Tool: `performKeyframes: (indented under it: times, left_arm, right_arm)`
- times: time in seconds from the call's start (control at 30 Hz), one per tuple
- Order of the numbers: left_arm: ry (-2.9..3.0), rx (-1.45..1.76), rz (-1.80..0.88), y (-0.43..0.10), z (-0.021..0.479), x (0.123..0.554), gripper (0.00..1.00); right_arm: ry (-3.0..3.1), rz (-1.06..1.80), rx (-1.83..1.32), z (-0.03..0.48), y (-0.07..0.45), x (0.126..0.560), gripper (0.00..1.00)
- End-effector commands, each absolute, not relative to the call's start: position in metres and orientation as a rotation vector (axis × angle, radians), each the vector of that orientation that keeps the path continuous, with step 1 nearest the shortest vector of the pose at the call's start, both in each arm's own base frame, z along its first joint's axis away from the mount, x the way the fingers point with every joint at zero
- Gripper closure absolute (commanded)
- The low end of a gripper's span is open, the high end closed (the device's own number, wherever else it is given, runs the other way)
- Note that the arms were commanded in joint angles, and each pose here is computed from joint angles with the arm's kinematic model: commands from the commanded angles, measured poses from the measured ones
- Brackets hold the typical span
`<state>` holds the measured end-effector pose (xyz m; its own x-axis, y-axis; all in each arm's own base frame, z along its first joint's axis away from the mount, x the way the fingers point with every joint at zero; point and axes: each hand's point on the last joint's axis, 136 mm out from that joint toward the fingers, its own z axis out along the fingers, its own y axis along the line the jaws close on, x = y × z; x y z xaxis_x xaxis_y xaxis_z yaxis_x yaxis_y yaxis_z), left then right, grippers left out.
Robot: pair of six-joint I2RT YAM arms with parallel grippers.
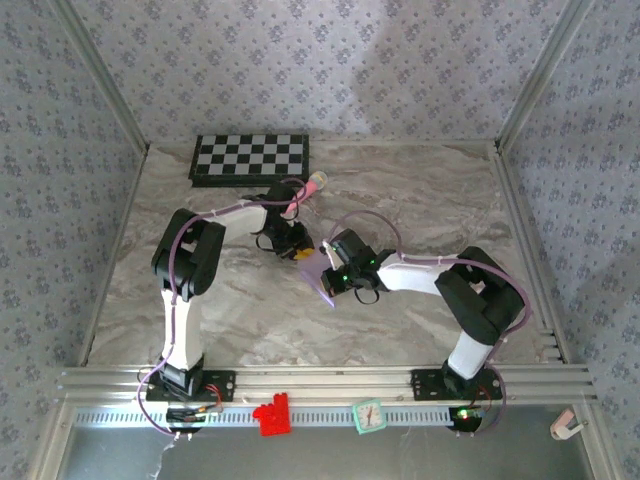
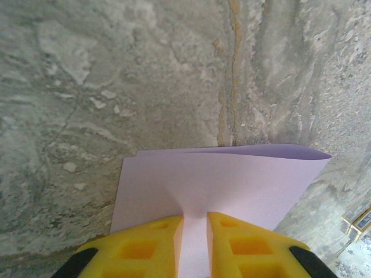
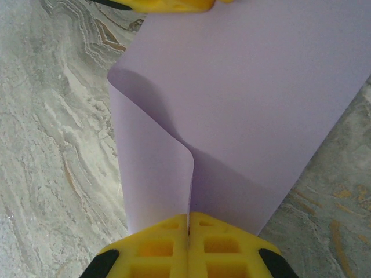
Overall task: Fold a paper plane with a square sheet of paper (pick it up from the middle)
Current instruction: Third fold the triangle at the center of the table.
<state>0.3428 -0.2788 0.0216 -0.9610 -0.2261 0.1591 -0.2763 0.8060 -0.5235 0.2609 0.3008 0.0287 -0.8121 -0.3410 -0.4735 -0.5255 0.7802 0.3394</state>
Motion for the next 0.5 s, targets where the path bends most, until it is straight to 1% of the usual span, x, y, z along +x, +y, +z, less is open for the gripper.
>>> performKeyframes:
  times: [0.0, 0.47]
  left_arm:
    - [-2.854, 0.404, 0.69, -0.2685, -0.0111, 0.3168, 0.8]
    - [-2.847, 0.383, 0.723, -0.2733, -0.0079, 0.3168, 0.8]
  right_arm:
    - [2.608, 0.648, -0.641, 0.0295, 0.3028, 0.2622, 0.95]
    - [2.616, 0.638, -0.661, 0.0274, 0.3038, 0.2626, 0.95]
